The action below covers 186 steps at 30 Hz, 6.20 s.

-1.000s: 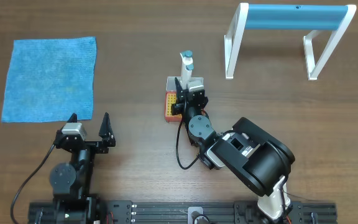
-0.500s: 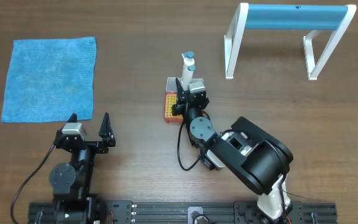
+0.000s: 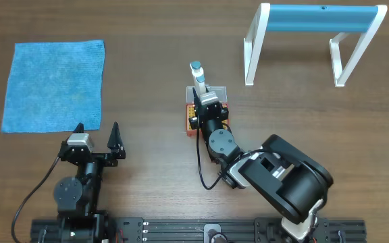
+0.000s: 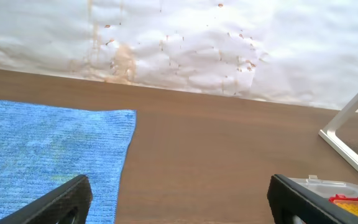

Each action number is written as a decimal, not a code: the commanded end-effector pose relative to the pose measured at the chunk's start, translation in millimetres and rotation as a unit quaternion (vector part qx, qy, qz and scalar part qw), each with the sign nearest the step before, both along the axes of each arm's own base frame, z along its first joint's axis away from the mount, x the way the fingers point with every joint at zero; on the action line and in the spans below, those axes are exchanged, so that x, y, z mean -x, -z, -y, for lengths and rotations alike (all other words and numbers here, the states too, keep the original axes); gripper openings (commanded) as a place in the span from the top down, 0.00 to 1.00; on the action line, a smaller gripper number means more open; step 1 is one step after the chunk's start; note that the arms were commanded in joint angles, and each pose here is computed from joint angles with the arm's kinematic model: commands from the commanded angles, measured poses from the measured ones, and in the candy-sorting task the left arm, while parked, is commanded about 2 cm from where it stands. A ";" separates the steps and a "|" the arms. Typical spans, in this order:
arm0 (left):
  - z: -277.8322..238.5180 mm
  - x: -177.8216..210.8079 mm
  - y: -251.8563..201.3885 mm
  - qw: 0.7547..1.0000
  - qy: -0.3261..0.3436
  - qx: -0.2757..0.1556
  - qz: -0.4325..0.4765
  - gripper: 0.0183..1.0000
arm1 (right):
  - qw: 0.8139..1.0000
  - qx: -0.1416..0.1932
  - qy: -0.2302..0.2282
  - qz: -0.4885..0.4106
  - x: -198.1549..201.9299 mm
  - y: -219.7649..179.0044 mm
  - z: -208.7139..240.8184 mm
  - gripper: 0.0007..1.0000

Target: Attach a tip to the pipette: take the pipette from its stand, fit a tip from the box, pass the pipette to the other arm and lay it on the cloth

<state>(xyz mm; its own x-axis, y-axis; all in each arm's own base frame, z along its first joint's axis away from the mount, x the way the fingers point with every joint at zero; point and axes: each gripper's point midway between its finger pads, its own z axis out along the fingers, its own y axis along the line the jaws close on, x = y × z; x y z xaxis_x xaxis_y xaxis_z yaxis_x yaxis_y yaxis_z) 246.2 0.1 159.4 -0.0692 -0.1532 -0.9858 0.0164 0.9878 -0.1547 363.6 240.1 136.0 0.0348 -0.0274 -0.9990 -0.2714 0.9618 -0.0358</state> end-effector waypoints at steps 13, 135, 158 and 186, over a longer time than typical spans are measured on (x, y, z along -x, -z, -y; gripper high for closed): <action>-1.5 0.2 1.4 1.000 -0.003 -0.006 -0.001 0.09 | 0.983 -0.116 -0.128 0.060 61.9 -165.3 5.5 0.93; 215.9 -20.0 -141.9 0.719 0.615 0.273 -0.174 0.99 | 0.810 -0.220 -0.465 -0.281 171.8 -105.1 -71.6 0.93; 88.7 -108.2 -107.8 0.844 0.365 0.357 -0.163 0.99 | 0.831 -0.292 -0.372 -0.294 87.6 -105.2 42.2 0.24; -234.8 -159.3 -66.0 0.832 -0.101 -0.044 -0.543 0.99 | 0.817 -0.335 -0.290 -0.370 84.5 -74.5 29.1 0.23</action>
<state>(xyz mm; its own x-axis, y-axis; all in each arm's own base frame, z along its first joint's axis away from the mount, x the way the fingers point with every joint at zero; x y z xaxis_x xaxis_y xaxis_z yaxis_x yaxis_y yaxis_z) 379.0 202.8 249.0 -0.8531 -0.2836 -0.4379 -0.3133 0.9496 -0.0046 277.9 207.1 207.6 -0.7864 0.3257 -0.5249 -0.3968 0.3850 0.8333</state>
